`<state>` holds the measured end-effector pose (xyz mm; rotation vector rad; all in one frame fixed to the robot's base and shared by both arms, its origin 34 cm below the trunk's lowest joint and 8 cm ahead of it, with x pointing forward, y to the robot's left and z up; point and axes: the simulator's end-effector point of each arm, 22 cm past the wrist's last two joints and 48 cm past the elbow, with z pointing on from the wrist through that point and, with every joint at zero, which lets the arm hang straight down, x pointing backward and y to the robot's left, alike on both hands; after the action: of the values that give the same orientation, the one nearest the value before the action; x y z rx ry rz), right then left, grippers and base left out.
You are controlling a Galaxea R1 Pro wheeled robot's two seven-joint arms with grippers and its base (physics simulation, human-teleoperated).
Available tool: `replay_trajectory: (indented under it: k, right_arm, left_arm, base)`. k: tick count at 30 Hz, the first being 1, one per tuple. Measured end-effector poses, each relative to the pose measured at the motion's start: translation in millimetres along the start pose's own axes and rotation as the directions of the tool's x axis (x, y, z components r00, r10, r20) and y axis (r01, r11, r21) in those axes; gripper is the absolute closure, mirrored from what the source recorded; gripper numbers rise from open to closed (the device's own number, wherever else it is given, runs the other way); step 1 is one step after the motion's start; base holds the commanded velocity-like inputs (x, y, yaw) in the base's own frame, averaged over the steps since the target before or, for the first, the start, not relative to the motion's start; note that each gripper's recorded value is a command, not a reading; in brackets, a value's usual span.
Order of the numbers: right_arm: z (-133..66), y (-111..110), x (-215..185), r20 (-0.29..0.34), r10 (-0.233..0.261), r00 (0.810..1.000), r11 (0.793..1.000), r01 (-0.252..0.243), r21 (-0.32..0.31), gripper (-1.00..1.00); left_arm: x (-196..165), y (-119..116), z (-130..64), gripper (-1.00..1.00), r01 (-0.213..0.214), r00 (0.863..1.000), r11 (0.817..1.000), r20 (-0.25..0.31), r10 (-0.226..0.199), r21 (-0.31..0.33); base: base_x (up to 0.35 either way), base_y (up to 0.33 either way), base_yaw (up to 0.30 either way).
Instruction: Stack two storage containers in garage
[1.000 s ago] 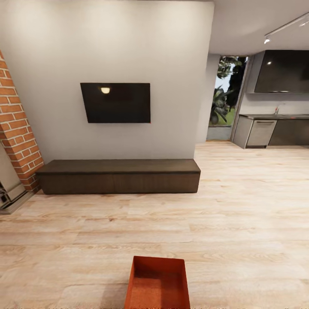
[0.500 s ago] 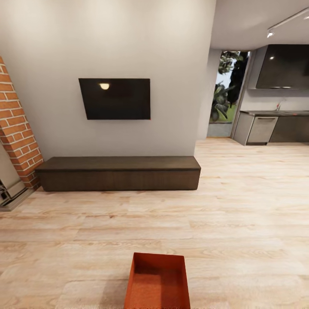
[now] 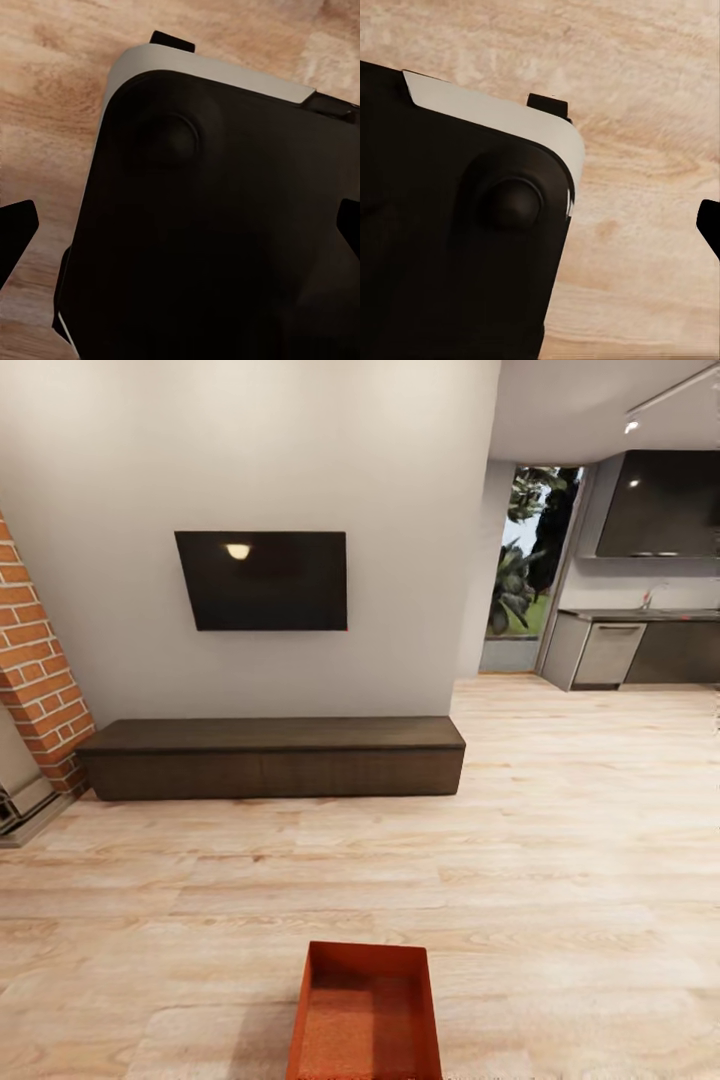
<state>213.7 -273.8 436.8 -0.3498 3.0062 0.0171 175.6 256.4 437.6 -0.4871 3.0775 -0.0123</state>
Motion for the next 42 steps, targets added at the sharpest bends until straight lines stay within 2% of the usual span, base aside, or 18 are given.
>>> replay_trajectory:
  k: [15, 42]
  right_arm:
    - [0.6, 2, 10, -0.025, -0.017, 1.0, 1.0, 0.016, -0.008, -1.0]
    - [1.0, 5, 27, -0.069, -0.017, 0.997, 1.0, 0.016, -0.019, -1.0]
  left_arm:
    - [9, 3, 0.5, -1.0, 0.0, 1.0, 1.0, -0.023, 0.0, -0.007]
    - [25, 8, 0.9, -1.0, 0.0, 0.998, 1.0, -0.064, -0.001, -0.021]
  base:
    - [0.0, 0.0, -0.032]
    - [0.0, 0.0, 0.0]
